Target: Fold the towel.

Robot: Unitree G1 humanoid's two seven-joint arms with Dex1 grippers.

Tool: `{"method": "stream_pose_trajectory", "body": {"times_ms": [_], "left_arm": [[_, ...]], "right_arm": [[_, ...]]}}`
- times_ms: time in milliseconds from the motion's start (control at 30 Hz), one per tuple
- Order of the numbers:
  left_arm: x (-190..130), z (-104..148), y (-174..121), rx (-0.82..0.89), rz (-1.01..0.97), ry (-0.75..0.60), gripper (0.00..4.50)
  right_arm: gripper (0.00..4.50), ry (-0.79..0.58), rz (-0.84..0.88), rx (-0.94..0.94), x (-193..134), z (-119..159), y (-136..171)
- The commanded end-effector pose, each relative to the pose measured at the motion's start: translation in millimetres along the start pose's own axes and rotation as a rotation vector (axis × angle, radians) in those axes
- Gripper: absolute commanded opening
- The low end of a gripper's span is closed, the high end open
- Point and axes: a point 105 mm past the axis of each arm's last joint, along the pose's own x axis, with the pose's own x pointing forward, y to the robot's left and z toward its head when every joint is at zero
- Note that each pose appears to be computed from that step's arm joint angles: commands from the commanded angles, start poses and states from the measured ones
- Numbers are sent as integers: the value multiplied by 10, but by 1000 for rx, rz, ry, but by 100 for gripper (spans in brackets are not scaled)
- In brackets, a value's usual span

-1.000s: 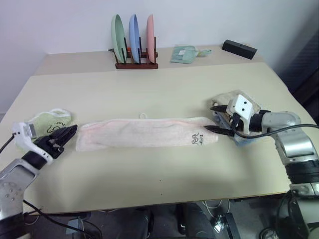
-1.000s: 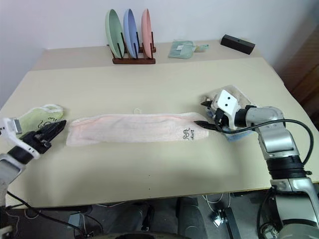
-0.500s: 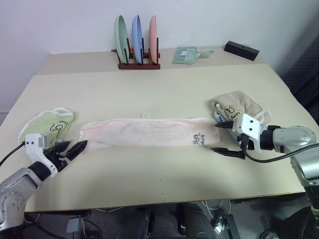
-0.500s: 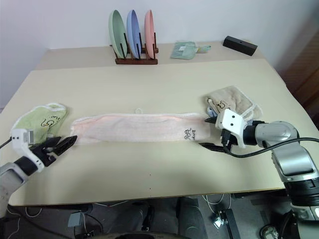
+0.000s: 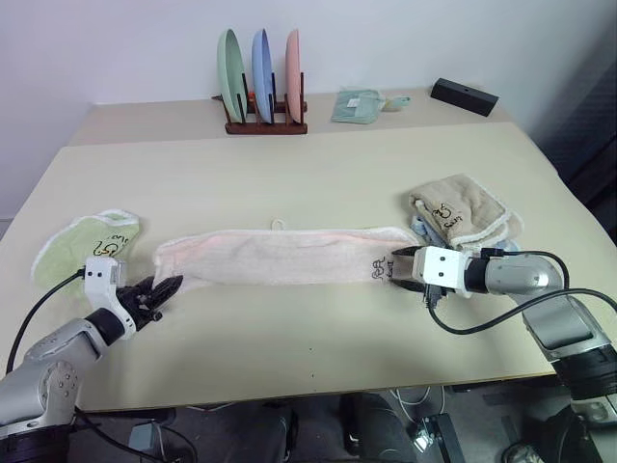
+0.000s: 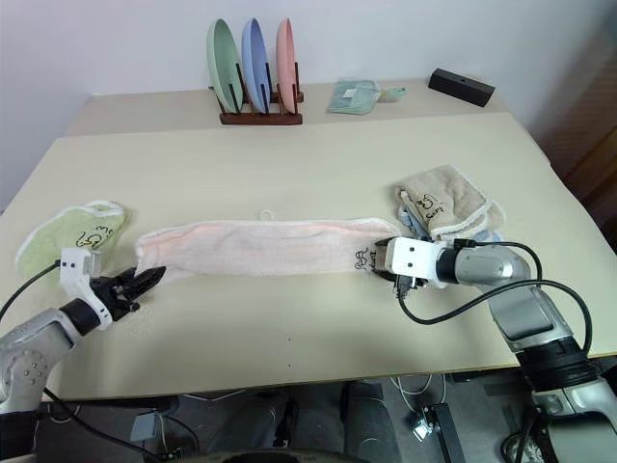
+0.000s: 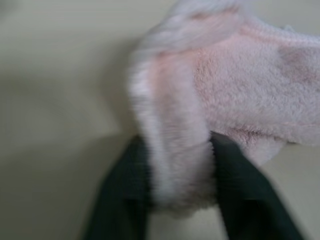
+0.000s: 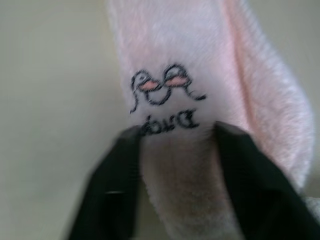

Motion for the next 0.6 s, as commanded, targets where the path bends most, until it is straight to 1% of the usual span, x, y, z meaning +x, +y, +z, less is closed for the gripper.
{"method": "stream_pose_trajectory", "body": {"times_ms": [33,67,233,400,500,600], "left_arm": [[-32,197,-2,43,5,-79,0],[-47,232,9,36,15,-99,0],[-173,357,69,-3,35,-179,0],[-257,347,109,4,39,-172,0],[-263,335,70,-2,8,-163,0],[-305,293,8,-19,-34,-143,98]], "right_arm": [[15,17,-38,-50,-60,-20,-106],[3,17,-43,-47,-86,-25,-120],[3,28,-61,-41,-239,-104,-152],[3,24,-52,-42,-289,-132,-135],[3,13,-46,-36,-269,-117,-132],[89,-4,-39,24,-263,-78,-138]]}}
